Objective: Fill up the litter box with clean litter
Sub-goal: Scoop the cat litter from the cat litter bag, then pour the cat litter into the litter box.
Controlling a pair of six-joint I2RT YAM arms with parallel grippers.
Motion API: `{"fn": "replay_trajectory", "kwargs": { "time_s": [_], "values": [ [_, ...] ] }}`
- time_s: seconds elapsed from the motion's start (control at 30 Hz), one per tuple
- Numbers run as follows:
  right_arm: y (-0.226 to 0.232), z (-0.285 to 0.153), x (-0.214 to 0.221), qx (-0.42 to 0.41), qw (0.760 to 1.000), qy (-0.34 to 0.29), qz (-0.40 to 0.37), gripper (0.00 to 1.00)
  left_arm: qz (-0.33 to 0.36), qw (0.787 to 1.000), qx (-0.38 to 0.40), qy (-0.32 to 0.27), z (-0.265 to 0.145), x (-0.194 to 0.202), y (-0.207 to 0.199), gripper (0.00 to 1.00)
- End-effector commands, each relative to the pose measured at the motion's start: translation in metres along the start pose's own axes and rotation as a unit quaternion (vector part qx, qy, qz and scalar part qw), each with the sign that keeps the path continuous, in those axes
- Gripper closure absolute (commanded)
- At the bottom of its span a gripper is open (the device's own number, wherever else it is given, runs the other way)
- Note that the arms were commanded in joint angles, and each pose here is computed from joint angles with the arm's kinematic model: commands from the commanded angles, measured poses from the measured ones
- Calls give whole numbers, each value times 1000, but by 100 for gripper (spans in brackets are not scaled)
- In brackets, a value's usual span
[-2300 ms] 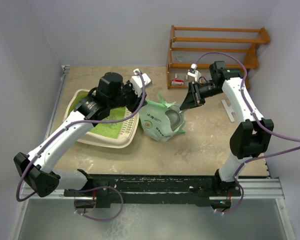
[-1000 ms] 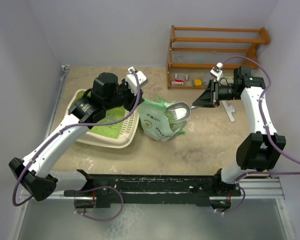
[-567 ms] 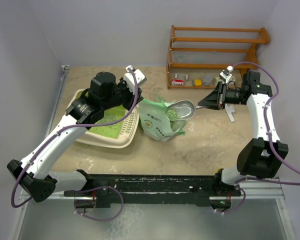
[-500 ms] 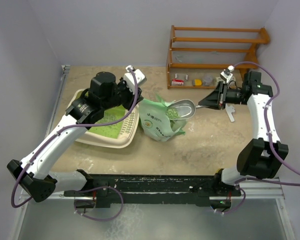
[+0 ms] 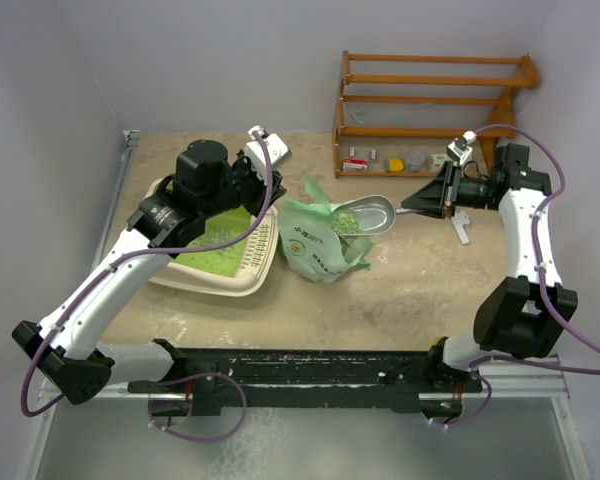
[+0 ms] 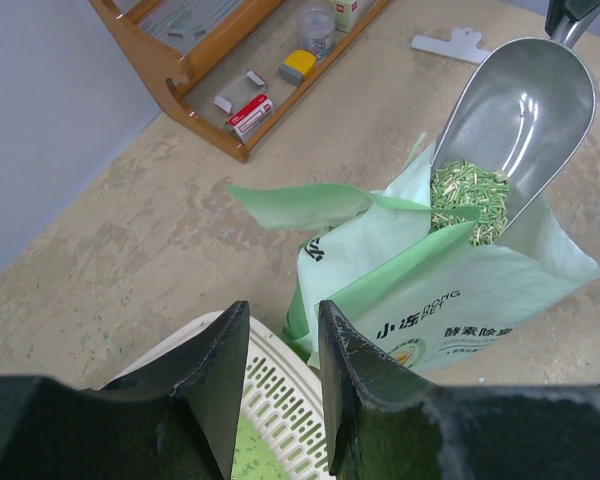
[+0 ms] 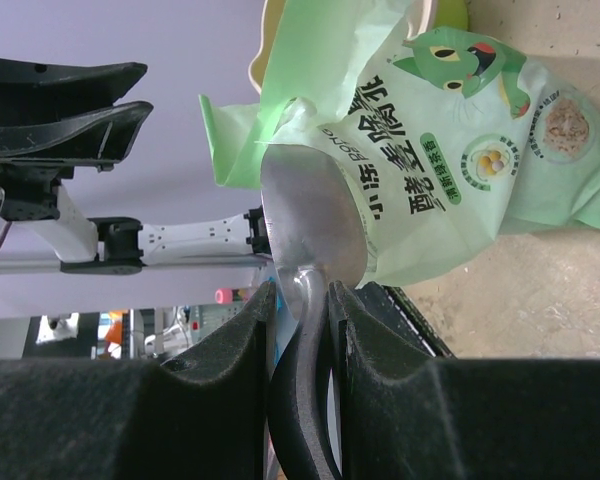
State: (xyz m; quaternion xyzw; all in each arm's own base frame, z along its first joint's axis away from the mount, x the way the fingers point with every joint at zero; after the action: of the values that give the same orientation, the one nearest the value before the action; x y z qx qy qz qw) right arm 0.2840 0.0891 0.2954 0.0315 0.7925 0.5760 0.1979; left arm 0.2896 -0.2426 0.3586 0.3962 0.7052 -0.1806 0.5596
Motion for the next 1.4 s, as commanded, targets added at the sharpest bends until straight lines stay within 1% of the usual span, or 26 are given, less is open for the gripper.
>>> {"fn": "replay_trajectory", "kwargs": {
  "time_s": [0.0, 0.57, 0.7, 1.1, 1.37],
  "values": [
    [30, -9, 1, -43, 999, -7, -14, 100, 16, 999, -15, -31, -5, -24, 8, 69],
    [36, -26, -7, -53, 998, -29, 1, 100, 24, 999, -12, -32, 5, -28, 10, 69],
    [40, -28, -14, -52, 998, -33, -10, 100, 21, 999, -11, -31, 6, -28, 10, 69],
    [55, -30, -28, -48, 998, -24, -14, 100, 16, 997, -39, -57, -5, -39, 17, 69],
    [71, -13, -31, -52, 998, 0, -36, 100, 1, 995, -62, -72, -13, -47, 24, 69]
  ]
}}
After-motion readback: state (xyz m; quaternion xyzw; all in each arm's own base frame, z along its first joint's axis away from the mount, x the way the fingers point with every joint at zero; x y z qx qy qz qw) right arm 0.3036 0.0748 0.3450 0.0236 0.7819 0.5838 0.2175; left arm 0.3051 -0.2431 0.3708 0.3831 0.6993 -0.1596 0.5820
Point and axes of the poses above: each gripper's point midway between its finger pads, its own z axis out along the fingers, its own y axis along the line the jaws close on, x = y × z, the point moved 1 cm from there along -z, back along the fingers, and after that the axes turned 3 degrees about z, right-handed, at the moved point
